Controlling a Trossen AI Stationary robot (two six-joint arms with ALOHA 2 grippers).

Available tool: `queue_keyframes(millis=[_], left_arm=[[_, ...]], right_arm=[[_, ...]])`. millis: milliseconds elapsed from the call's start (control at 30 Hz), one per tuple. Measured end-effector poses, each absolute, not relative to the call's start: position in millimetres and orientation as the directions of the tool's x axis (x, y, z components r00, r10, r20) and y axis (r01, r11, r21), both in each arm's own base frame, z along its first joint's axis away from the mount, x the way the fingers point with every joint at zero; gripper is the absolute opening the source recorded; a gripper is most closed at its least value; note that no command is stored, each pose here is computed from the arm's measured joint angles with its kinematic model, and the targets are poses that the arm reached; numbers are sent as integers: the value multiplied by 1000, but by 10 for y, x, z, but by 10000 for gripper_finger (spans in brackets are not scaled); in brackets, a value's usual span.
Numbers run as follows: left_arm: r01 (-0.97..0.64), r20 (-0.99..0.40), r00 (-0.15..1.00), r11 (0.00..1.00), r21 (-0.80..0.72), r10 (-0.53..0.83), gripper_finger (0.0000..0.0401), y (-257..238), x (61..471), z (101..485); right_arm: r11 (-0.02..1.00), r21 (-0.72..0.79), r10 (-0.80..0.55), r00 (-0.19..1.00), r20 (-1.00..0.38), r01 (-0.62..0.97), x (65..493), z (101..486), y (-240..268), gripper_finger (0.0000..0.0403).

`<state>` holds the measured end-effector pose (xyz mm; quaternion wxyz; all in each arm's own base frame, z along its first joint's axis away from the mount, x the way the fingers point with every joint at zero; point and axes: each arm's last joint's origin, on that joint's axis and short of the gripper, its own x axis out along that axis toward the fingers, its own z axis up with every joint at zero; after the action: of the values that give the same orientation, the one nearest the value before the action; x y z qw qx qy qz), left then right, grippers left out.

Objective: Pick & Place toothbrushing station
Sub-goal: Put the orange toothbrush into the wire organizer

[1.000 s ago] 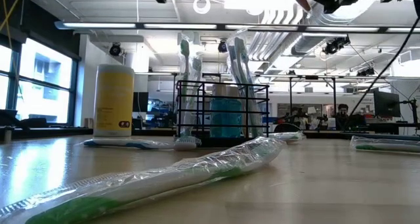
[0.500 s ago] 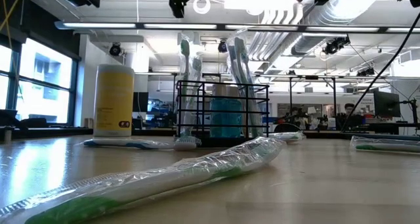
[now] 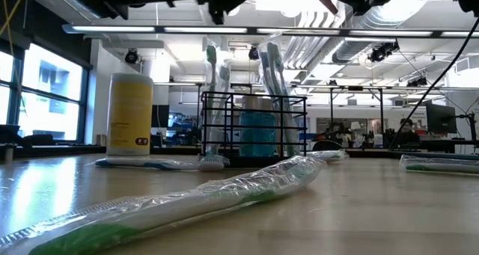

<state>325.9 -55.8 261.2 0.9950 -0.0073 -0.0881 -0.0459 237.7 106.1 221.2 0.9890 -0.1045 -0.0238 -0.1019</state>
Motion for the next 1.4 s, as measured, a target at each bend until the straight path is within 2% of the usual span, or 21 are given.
queue_keyframes(millis=[167, 433, 833, 1033, 1300, 1400], left_arm=[[93, 206, 973, 994, 60, -103, 242, -588, 3408, 2703], [118, 205, 970, 990, 72, -130, 242, -604, 3452, 2761], [51, 141, 988, 997, 65, -60, 236, -585, 3464, 2699], [52, 140, 988, 997, 65, -60, 177, -585, 3464, 2697], [72, 137, 987, 993, 92, -84, 29, -593, 3464, 2693], [88, 137, 985, 991, 99, -101, 19, -600, 3462, 2695]], right_arm=[[960, -197, -193, 980, 47, 198, 2394, 2186, 1034, 17], [959, -208, -191, 981, 23, 191, 2394, 2158, 1038, 17], [963, -193, -190, 982, 17, 190, 2394, 2152, 1039, 18], [963, -193, -190, 982, 14, 189, 2394, 2148, 1039, 17], [969, -175, -177, 984, -6, 173, 2396, 2125, 1040, 21], [980, -143, -144, 990, -6, 142, 2397, 2126, 1050, 31]])
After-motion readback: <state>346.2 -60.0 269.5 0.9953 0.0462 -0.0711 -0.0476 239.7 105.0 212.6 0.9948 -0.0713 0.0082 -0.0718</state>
